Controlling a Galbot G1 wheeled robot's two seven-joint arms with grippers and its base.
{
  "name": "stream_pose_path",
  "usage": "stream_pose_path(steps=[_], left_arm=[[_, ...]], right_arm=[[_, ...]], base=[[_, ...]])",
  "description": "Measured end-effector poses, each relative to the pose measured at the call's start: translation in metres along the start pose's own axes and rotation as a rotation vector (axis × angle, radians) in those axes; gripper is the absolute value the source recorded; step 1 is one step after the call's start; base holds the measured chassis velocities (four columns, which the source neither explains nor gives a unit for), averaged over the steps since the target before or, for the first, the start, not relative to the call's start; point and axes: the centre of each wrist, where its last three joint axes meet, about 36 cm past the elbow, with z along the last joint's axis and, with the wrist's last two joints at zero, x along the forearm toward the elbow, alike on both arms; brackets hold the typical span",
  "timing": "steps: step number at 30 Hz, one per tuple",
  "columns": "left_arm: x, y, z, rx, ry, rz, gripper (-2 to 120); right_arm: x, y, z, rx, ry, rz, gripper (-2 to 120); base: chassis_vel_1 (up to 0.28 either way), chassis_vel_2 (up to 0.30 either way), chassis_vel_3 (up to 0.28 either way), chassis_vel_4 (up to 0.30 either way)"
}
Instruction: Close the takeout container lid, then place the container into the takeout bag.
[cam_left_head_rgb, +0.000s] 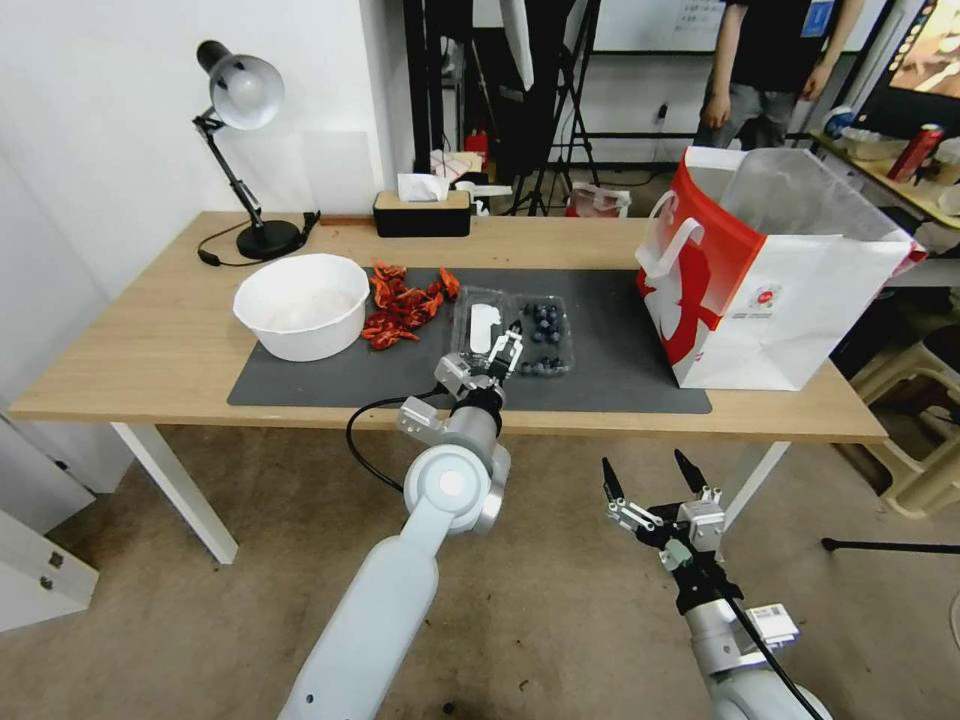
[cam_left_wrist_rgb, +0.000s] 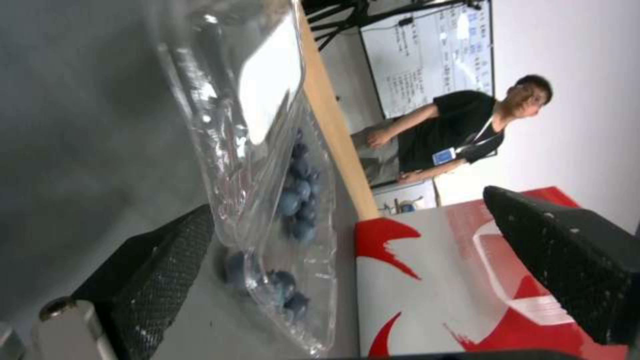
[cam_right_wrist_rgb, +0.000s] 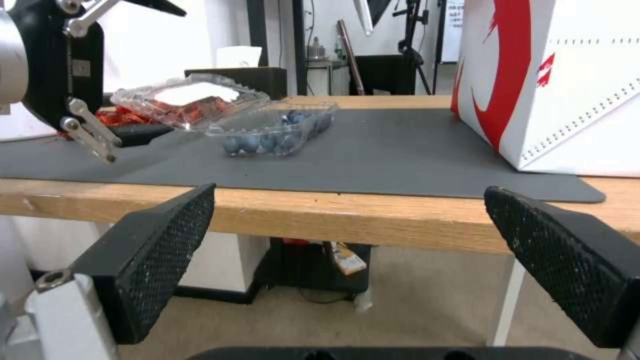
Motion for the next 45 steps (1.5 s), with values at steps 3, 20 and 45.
stream_pose_path(steps=[3, 20, 45], left_arm=[[0.002, 0.001, -0.002, -0.001, -0.004, 0.019, 100], [0.006, 0.002, -0.004, -0.012, -0.004, 0.114, 100], [0.002, 0.012, -0.018, -0.058, -0.007, 0.251, 100]], right_arm=[[0.000, 0.001, 0.001, 0.000, 0.000, -0.001, 100], [-0.001, 0.001, 0.002, 0.003, -0.004, 0.000, 100], [0.000, 0.002, 0.002, 0.008, -0.003, -0.002, 100]], base=[[0.000, 0.000, 0.000, 0.000], [0.000, 0.000, 0.000, 0.000], [0.000, 0.000, 0.000, 0.000]])
